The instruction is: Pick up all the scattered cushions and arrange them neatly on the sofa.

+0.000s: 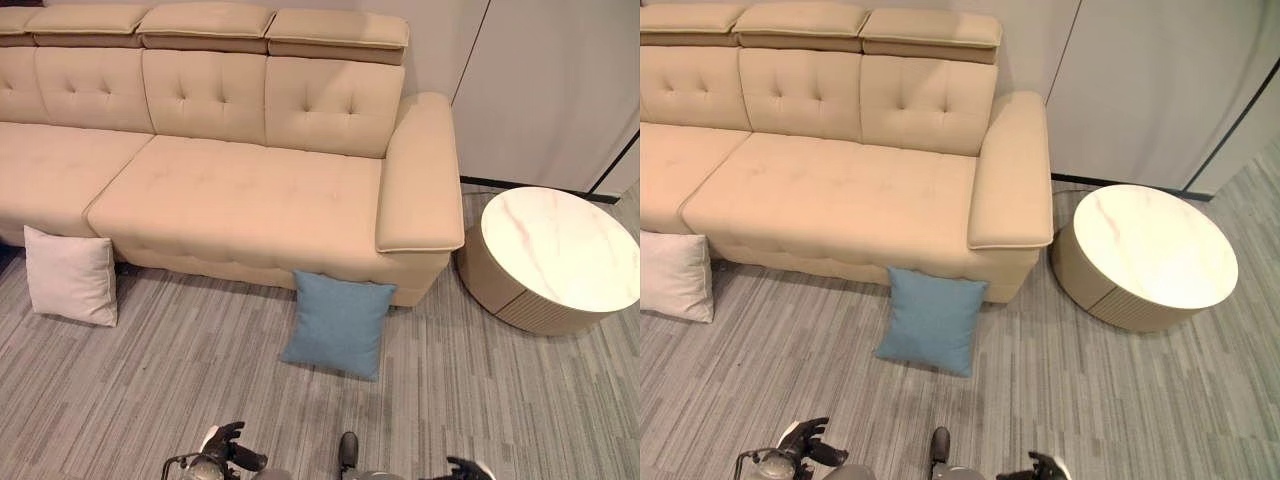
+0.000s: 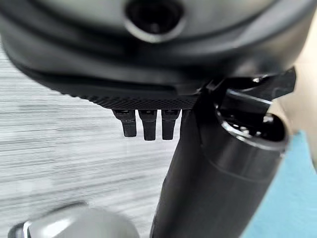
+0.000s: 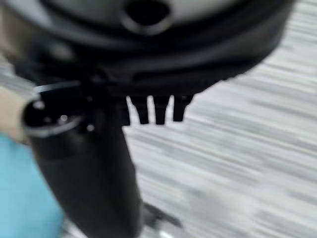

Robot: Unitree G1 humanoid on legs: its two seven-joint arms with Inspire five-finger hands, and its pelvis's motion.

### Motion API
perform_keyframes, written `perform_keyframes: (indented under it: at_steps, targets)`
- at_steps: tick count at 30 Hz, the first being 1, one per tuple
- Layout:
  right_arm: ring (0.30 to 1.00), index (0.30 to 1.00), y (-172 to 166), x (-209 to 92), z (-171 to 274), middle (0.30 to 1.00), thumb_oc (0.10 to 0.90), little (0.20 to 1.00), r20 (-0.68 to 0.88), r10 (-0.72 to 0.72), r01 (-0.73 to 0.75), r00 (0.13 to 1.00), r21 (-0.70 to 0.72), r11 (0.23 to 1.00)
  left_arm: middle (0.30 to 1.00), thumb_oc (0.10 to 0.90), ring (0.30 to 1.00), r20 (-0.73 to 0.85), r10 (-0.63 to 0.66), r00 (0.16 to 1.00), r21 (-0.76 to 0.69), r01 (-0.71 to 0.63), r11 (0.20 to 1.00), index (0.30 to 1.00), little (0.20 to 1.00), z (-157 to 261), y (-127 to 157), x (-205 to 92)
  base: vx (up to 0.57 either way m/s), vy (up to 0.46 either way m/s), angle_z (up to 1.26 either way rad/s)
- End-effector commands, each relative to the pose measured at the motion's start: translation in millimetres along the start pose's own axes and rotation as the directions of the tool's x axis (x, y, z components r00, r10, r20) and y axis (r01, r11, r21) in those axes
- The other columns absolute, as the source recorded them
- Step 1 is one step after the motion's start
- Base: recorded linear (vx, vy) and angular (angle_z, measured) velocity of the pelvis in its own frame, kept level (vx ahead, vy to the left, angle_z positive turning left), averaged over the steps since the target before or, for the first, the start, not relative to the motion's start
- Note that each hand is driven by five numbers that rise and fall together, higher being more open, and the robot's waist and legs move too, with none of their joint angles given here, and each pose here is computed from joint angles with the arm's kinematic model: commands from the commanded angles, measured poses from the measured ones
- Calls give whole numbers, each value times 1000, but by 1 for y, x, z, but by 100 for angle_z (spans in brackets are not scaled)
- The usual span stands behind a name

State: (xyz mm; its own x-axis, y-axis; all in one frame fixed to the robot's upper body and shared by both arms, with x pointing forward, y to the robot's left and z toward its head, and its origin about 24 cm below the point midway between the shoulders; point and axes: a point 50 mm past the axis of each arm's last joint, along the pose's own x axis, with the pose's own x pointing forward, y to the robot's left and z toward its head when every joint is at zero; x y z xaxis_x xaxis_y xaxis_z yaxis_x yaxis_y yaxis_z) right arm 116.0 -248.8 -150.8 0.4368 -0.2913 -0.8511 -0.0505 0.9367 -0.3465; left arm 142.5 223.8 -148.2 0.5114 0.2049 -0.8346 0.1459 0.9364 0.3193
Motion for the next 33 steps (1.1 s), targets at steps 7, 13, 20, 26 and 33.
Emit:
perform_keyframes:
  at_steps: [7,13,20,26,33]
  targets:
    - [900,900,-19,-2,-11,900,800,900,-17,-56,56,998,-15,998,900,800,900,17,-16,1000,51,15,999,900,900,-1,-2,-1,188,66,7]
    - [900,900,-10,-2,-11,900,800,900,-11,-24,23,1000,-38,999,900,800,900,-40,-10,999,43,12,999,900,900,-18,2,-4,138,116,-38]
    - [900,900,-1,1,18,900,800,900,78,9,-6,997,-44,999,900,800,900,-43,31,999,32,-30,999,900,900,-19,17,-3,70,132,-42]
    - [900,900,-6,2,17,900,800,900,74,-4,8,997,-56,998,900,800,900,-42,40,998,30,-39,999,900,900,-19,21,-3,109,12,3]
    - [900,900,-10,1,11,900,800,900,60,-15,19,998,-59,998,900,800,900,-47,26,999,39,-24,999,900,900,-21,16,-4,104,-109,11]
